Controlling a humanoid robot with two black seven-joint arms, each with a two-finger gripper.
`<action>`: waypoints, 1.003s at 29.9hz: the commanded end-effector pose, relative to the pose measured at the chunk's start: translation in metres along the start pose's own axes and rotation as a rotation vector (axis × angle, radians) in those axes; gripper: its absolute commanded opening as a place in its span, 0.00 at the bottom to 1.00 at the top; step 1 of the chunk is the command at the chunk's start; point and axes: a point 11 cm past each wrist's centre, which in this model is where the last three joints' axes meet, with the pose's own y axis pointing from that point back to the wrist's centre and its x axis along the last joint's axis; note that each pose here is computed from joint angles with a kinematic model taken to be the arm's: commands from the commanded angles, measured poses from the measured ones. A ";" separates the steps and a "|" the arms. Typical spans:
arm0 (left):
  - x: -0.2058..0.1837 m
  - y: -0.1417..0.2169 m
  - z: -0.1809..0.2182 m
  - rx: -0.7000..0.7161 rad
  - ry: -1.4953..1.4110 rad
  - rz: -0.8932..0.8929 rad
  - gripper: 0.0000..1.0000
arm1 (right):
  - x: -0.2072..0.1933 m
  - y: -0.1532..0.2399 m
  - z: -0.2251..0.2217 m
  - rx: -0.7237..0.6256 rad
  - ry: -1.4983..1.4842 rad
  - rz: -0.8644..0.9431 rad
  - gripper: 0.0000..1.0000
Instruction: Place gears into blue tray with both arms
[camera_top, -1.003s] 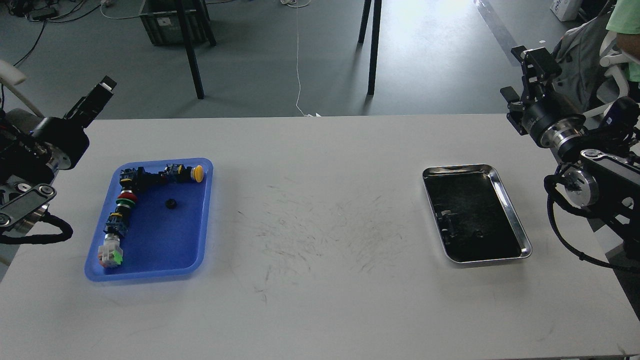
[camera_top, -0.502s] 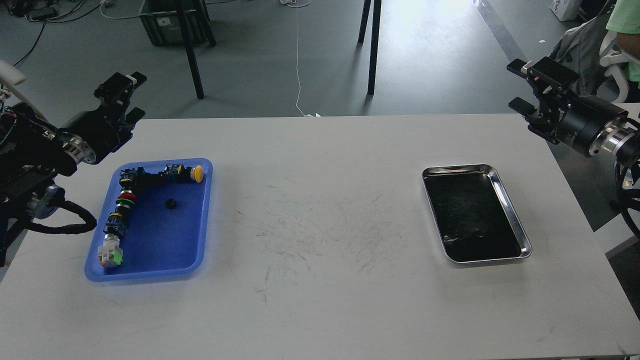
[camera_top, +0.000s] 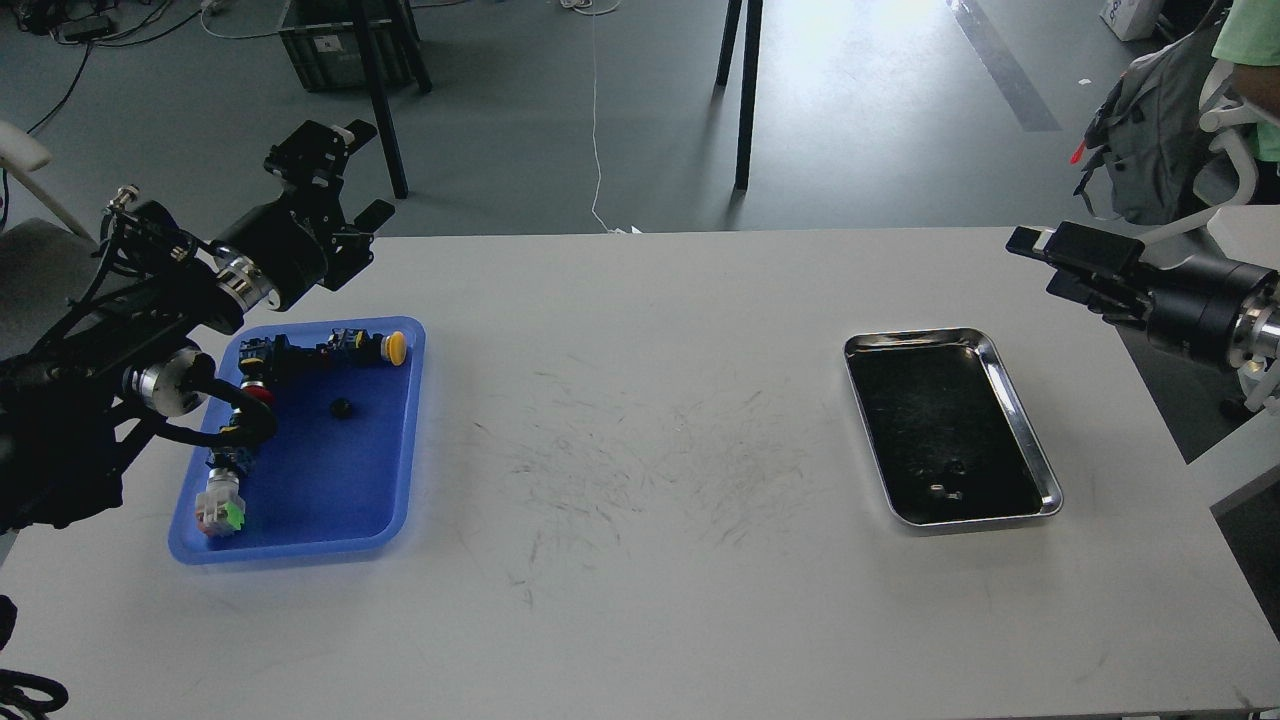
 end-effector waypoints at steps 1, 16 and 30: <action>-0.009 -0.008 -0.013 0.015 0.024 -0.003 0.99 | -0.011 -0.001 0.008 -0.042 0.117 -0.065 0.95; -0.001 -0.008 -0.025 0.046 0.018 0.039 0.99 | -0.053 -0.017 0.029 -0.115 0.412 -0.291 0.95; 0.005 -0.005 -0.024 0.049 0.013 0.050 0.99 | -0.081 -0.033 0.039 -0.135 0.598 -0.445 0.94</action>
